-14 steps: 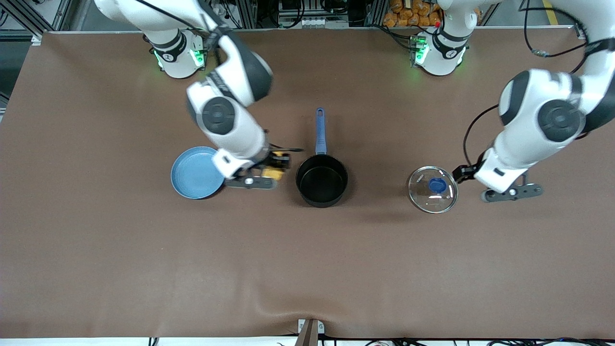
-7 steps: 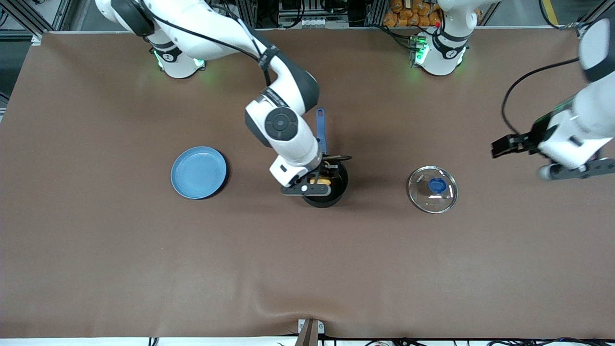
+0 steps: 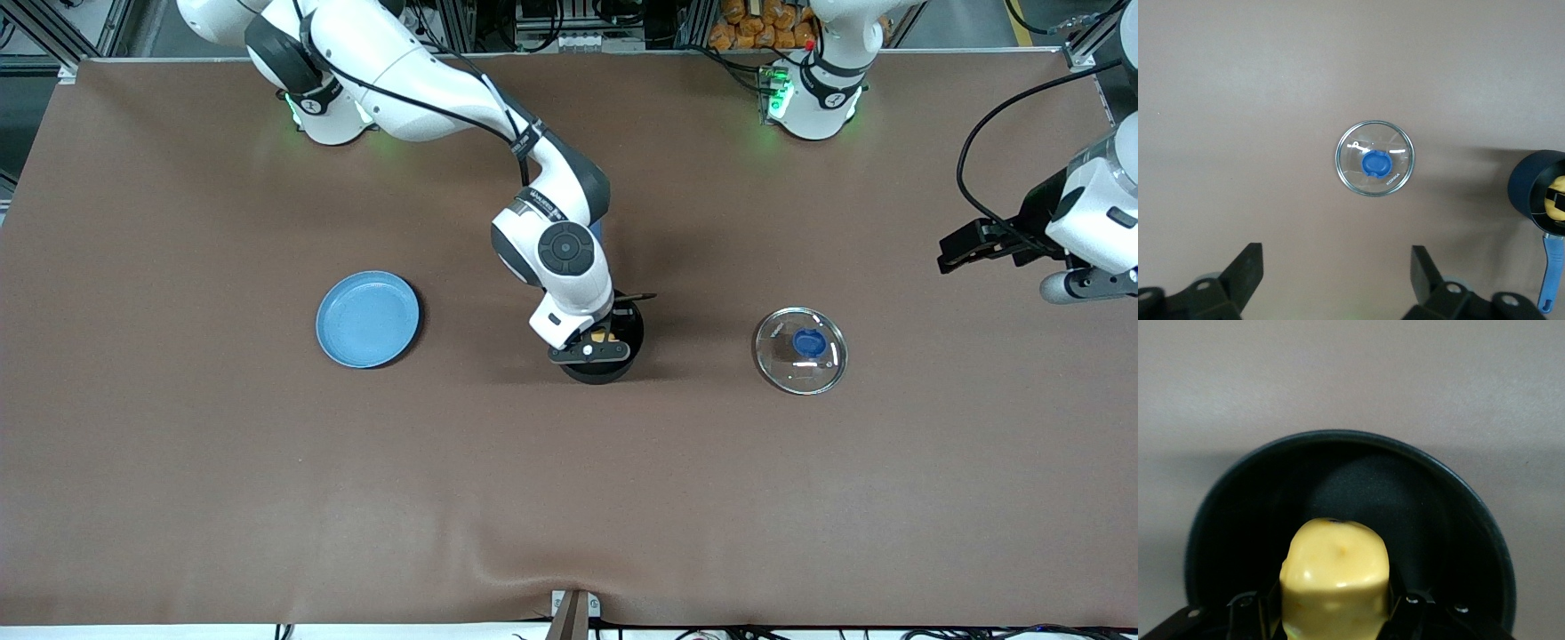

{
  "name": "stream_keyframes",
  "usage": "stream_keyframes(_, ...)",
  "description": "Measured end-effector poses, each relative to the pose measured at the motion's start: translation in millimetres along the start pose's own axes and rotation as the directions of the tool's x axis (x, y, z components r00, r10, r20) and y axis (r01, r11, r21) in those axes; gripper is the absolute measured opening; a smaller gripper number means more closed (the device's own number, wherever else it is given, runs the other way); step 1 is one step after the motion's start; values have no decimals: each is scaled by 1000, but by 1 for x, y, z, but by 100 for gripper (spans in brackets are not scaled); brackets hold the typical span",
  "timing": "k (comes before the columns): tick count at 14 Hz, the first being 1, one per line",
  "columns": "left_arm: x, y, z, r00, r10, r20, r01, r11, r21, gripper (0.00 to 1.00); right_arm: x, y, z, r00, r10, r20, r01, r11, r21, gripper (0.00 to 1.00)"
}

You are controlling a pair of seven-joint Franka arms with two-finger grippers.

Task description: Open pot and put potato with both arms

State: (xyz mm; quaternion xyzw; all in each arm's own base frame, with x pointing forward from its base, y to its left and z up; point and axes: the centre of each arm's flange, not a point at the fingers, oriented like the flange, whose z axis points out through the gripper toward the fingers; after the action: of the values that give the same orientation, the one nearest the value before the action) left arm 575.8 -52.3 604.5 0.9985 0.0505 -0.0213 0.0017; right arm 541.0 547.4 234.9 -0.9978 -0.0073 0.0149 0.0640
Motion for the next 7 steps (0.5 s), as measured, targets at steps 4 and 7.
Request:
stream_keyframes(4,-2,0,-4,1000,25,-8,-25,1000,2,100,-7,-1,22,1000,-7,23,7,1000,-19,63)
stream_keyframes(7,-2,-7,-5,999,45,-7,-45,999,6,100,-11,-3,31,999,-12,31,12,1000,-24,63)
